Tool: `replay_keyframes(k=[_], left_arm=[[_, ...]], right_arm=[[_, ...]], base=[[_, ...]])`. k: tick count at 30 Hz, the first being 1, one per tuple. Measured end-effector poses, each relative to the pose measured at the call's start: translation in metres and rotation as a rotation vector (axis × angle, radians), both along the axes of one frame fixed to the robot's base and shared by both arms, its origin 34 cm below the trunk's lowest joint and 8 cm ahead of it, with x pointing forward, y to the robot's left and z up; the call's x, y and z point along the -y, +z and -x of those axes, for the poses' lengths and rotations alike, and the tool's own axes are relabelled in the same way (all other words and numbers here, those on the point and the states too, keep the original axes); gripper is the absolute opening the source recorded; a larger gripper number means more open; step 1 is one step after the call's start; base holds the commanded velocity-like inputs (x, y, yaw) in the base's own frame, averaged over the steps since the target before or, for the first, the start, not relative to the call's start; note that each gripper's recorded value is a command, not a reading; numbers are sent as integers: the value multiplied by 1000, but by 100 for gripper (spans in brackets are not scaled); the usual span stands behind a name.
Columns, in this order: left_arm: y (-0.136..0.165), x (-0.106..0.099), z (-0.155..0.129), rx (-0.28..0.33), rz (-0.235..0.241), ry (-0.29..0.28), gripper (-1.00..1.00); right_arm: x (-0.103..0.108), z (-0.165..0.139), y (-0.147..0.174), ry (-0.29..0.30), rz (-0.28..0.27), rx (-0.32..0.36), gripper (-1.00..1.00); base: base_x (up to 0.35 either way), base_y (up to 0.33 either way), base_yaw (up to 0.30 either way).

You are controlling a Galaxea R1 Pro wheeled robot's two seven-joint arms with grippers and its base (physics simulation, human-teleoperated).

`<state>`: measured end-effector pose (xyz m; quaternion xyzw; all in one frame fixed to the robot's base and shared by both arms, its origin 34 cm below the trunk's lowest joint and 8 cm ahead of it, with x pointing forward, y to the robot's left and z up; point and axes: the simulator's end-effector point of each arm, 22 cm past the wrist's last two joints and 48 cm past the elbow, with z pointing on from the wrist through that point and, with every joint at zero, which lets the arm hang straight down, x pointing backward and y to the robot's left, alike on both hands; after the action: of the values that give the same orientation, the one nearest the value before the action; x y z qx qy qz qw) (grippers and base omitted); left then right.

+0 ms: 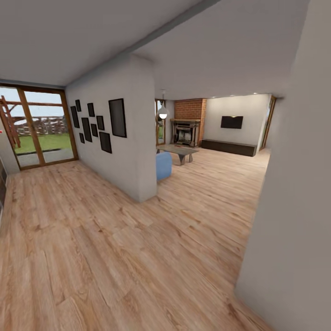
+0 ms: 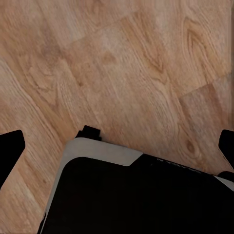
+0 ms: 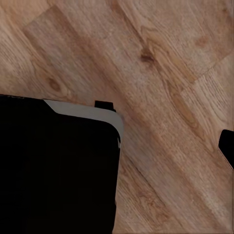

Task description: Move the two storage containers from the living room to the garage. In the garage, place one container on the floor and stack the other container on top of it (either order is fine).

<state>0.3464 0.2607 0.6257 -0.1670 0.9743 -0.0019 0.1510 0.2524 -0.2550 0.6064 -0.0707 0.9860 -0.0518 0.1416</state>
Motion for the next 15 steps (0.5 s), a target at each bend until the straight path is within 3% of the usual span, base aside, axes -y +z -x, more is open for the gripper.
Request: replay_keyframes(k=[10, 15], left_arm=[[0, 0, 0, -1, 0, 0, 100], [0, 0, 0, -1, 0, 0, 100]], right_arm=[[-2, 0, 0, 6, -6, -2, 100], [-3, 0, 0, 2, -9, 2, 100]], base=[[326, 0, 4], [326, 0, 177]])
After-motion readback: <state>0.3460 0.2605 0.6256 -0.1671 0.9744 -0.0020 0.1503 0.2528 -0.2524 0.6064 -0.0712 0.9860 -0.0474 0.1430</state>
